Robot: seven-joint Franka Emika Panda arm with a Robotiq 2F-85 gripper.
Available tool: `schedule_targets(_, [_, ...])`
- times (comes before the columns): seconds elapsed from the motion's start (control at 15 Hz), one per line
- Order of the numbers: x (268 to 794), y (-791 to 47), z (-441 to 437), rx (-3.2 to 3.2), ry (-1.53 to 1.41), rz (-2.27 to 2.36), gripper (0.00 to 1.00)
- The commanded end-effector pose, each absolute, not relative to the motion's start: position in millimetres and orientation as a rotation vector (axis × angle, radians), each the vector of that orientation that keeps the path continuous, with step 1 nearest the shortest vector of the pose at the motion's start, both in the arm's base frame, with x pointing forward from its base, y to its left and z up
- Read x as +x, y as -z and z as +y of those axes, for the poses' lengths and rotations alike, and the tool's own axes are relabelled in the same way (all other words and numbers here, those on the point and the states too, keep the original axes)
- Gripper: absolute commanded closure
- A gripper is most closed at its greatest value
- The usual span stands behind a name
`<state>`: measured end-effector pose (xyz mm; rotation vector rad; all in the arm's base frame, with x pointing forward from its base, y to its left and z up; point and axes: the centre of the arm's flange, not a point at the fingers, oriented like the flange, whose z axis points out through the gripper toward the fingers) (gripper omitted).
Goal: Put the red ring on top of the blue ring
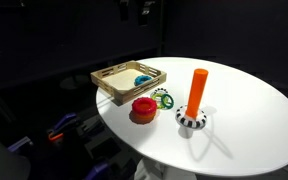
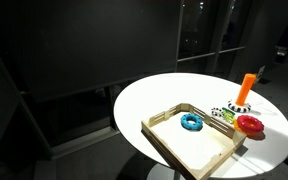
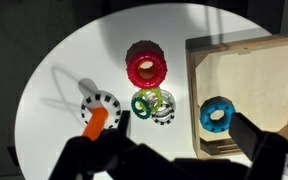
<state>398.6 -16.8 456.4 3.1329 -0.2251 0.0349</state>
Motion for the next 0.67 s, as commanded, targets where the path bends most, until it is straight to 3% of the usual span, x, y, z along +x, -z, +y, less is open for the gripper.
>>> schedule_targets(0.0, [417.6,-440.6,-37.5,3.093,-0.023,-0.36,0.0])
schedule_targets(0.6, [420.8,-389.2,-67.1,3.057,0.096,-0.519,0.0])
